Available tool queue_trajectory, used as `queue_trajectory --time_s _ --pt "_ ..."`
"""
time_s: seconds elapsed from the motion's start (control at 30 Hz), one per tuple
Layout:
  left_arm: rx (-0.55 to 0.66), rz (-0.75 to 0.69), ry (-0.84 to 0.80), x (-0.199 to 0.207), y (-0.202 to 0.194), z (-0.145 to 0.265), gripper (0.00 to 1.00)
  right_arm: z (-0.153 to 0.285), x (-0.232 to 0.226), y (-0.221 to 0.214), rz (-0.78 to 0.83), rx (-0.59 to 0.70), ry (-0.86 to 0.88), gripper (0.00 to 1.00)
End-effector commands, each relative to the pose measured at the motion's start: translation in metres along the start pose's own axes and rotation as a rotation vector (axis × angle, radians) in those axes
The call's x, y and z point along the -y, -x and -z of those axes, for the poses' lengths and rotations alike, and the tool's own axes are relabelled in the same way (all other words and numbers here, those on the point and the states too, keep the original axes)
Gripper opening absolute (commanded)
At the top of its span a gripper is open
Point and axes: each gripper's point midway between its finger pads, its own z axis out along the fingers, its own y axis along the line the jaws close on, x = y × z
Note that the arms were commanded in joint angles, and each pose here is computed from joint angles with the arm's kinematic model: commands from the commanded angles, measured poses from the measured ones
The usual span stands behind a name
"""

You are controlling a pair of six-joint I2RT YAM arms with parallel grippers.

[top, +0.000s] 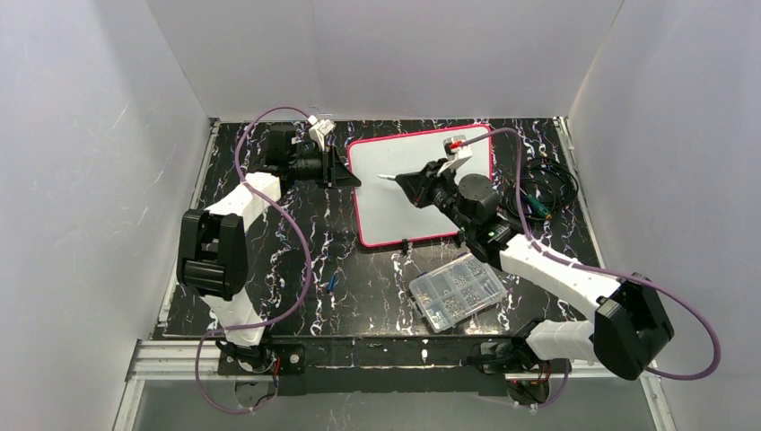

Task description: Write a sentence on the whiteboard

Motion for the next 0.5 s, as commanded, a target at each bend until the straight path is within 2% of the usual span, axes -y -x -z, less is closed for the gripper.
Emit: queue_trajectory --time_s 0.0,0.17,0.27,0.47 --pt "0.002 -0.063 -0.106 0.024 0.008 0.004 0.29 -0.016 -0.026 0.053 0.01 0.176 0.058 0.01" --pt "0.007 -0.109 -0.109 0.027 0.007 0.007 0.1 -0.03 -0.034 0.057 0.033 0.202 0.064 0.01" --pt "0.005 -0.124 -0.109 0.026 0.004 0.008 0.01 -0.036 -0.038 0.057 0.047 0.218 0.062 0.01" --pt "0.003 -0.154 -0.108 0.026 0.0 0.008 0.0 -0.041 -0.037 0.057 0.054 0.243 0.037 0.01"
